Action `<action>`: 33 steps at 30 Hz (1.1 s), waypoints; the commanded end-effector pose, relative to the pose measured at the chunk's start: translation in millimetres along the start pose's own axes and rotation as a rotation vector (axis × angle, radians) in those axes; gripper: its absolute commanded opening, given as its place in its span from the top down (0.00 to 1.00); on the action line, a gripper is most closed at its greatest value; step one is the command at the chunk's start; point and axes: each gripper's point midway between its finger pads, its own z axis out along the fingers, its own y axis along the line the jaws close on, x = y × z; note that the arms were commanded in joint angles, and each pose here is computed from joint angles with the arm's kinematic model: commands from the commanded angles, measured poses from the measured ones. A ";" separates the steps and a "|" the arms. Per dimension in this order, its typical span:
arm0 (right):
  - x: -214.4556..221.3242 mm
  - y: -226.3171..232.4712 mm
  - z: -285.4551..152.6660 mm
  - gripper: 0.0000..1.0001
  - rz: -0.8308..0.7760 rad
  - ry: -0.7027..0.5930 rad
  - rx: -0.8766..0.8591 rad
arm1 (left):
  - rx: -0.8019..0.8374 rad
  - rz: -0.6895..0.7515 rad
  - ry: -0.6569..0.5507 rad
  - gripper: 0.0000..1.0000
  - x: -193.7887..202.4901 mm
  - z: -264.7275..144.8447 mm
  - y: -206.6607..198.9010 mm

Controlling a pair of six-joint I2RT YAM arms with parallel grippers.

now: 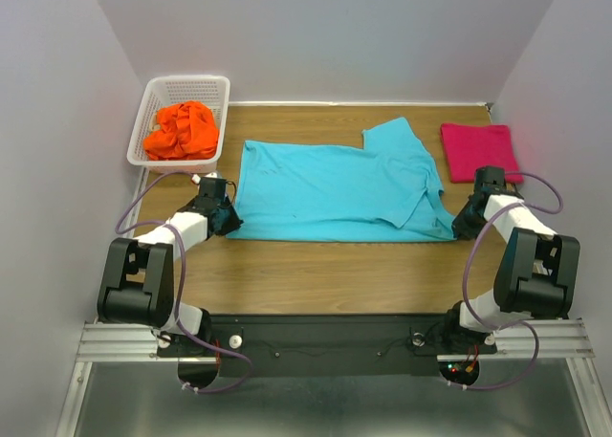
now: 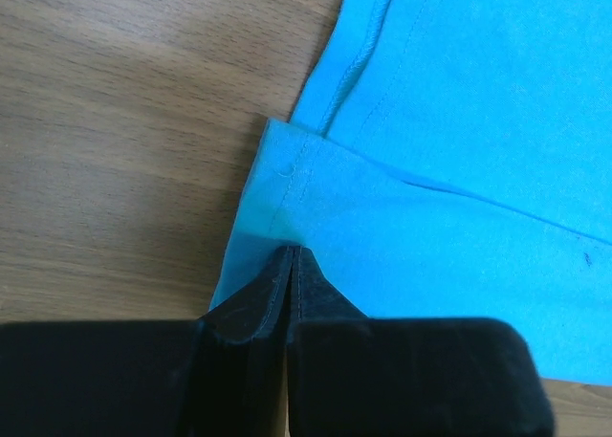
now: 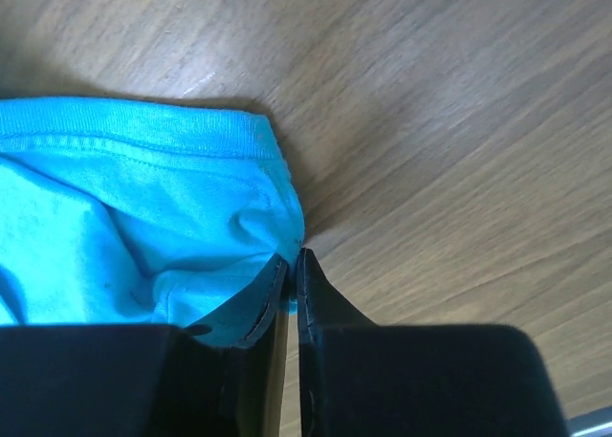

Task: Fold and stack the t-shirts
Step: Fold the tshirt

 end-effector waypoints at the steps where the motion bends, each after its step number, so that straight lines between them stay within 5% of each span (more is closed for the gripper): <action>1: -16.4 -12.5 -7.4 0.87 0.003 -0.058 0.057 | -0.096 0.019 0.045 0.89 15.2 1.4 23.3; 5: -16.7 -1.1 -18.5 0.70 -0.009 -0.059 -0.020 | -0.082 0.016 0.030 0.77 12.9 -4.9 21.2; 7: -24.4 9.1 -31.4 0.65 -0.020 -0.084 -0.079 | -0.068 0.018 0.014 0.63 7.9 -10.8 17.8; 16: -18.7 103.2 -111.2 0.48 -0.154 -0.121 -0.488 | 0.031 0.033 -0.138 0.25 -32.3 -55.9 -7.4; 24: 15.2 169.0 -119.4 0.38 -0.086 -0.056 -0.686 | 0.051 0.067 -0.288 0.23 -57.8 -85.5 -8.8; 33: 32.0 172.6 -70.0 0.37 -0.027 -0.013 -0.594 | 0.120 0.073 -0.299 0.23 -37.8 -79.9 -8.1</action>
